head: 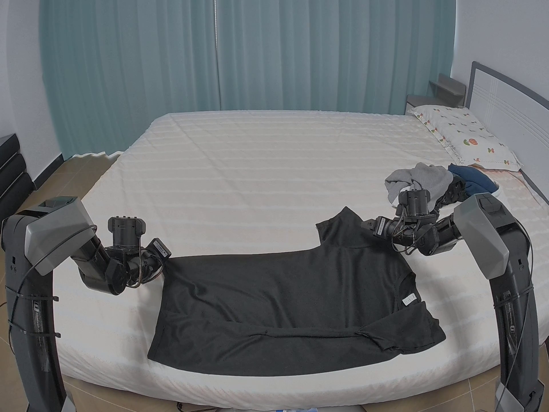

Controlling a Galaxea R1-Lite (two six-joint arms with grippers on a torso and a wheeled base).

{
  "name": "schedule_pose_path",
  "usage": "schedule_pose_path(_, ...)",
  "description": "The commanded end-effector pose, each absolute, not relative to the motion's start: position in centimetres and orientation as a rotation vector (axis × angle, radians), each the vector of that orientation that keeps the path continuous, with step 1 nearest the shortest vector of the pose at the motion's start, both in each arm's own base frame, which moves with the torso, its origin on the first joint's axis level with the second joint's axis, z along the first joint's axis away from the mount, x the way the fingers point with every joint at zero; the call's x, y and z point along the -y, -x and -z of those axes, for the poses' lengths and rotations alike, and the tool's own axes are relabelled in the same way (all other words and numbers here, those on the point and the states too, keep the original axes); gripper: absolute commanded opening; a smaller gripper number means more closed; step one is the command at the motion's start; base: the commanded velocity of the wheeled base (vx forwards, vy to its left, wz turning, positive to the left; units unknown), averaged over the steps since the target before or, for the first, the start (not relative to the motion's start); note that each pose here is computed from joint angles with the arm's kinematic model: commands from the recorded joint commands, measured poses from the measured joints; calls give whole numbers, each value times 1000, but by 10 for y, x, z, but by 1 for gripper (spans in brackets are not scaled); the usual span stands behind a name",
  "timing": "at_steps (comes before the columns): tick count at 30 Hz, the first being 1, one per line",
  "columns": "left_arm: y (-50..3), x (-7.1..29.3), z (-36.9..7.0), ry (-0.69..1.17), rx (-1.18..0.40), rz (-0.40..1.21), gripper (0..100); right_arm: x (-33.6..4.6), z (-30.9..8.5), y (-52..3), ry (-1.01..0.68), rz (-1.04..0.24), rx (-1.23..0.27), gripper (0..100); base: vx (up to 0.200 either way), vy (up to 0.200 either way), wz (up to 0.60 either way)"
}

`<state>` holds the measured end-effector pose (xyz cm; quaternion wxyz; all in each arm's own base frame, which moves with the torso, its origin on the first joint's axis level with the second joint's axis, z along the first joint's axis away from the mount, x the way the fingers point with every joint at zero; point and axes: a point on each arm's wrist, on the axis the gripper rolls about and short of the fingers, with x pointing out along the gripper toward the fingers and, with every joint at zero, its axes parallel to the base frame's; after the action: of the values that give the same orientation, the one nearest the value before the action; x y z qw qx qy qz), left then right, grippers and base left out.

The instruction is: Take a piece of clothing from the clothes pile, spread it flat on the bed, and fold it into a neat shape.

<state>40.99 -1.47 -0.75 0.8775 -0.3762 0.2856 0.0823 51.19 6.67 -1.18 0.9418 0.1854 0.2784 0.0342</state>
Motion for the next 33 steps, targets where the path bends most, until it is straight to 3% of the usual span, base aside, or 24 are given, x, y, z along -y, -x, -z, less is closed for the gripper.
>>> schedule_pose_path(1, -411, 14, 9, 786, -596, -174, 0, -65, 20, -513, -396, -61, -579, 100, 0, 0, 0)
schedule_pose_path(2, -411, 14, 9, 785, -596, -173, 0, -65, 19, -513, -398, -61, -578, 100, 0, 0, 0)
schedule_pose_path(3, -411, 14, 8, 787, -593, -172, 0, -62, 19, -513, -402, -56, -576, 0, 0, 0, 0)
schedule_pose_path(13, -413, 9, 7, 787, -581, -181, 0, -56, 14, -511, -473, -23, -575, 0, 0, 0, 0)
schedule_pose_path(33, -416, -4, -12, 795, -493, -173, 0, -32, -50, -486, -762, 62, -507, 0, 0, 0, 0)
